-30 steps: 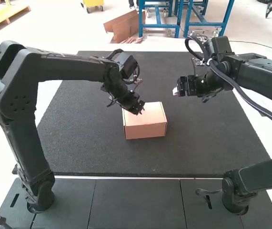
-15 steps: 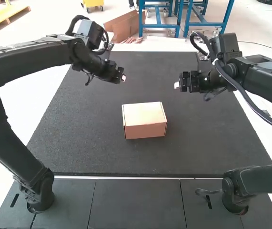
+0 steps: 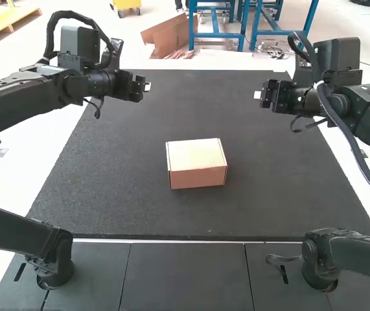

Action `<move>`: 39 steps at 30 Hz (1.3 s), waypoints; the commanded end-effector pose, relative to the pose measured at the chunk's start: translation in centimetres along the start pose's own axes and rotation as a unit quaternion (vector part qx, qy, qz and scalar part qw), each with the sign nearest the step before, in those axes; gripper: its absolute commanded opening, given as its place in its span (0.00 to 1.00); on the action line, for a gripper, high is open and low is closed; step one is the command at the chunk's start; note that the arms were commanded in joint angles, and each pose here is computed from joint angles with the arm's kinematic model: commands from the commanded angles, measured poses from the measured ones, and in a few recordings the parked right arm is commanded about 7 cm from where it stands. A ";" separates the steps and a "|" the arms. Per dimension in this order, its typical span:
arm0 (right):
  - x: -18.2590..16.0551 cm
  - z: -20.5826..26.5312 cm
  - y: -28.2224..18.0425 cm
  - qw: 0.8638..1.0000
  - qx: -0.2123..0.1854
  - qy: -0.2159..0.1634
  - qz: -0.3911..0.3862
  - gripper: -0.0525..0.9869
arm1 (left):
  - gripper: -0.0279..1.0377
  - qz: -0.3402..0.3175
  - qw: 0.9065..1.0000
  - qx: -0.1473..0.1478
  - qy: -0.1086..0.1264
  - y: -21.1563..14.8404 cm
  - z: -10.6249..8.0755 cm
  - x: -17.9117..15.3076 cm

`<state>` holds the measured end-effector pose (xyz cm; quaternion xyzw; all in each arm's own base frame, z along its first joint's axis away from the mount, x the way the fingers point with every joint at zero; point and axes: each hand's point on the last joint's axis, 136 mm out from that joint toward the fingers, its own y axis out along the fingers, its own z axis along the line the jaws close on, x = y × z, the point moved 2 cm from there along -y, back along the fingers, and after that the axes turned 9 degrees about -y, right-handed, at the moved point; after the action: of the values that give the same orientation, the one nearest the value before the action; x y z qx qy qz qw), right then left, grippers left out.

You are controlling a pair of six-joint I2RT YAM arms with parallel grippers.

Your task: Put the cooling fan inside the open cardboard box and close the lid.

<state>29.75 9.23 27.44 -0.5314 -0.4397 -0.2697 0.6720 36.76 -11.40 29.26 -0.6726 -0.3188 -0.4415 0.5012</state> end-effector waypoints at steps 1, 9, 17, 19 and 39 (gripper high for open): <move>-0.1 -1.2 -0.7 1.000 -0.022 0.017 -0.006 0.92 | 0.93 -0.054 0.998 -0.010 0.005 -2.4 0.5 1.6; -0.9 -3.1 -3.0 0.997 -0.056 -0.002 -0.048 0.92 | 0.93 -0.150 0.988 0.031 0.025 -6.8 2.0 1.7; -2.3 -2.0 -3.9 0.997 -0.044 0.001 -0.062 0.93 | 0.93 -0.218 0.972 0.087 0.015 -11.4 3.7 -0.4; -2.2 -2.1 -4.2 0.995 -0.047 -0.001 -0.082 0.93 | 0.93 -0.229 0.969 0.087 0.015 -12.5 3.7 -1.2; -4.7 -3.1 -9.7 0.952 -0.095 -0.033 -0.291 0.92 | 0.93 -0.355 0.930 0.094 0.028 -16.8 4.0 -6.8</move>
<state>20.86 3.54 26.46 -0.4593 -0.5637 -0.4520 0.5168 20.87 -3.08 29.66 -0.4728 -0.5526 -0.5735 0.3771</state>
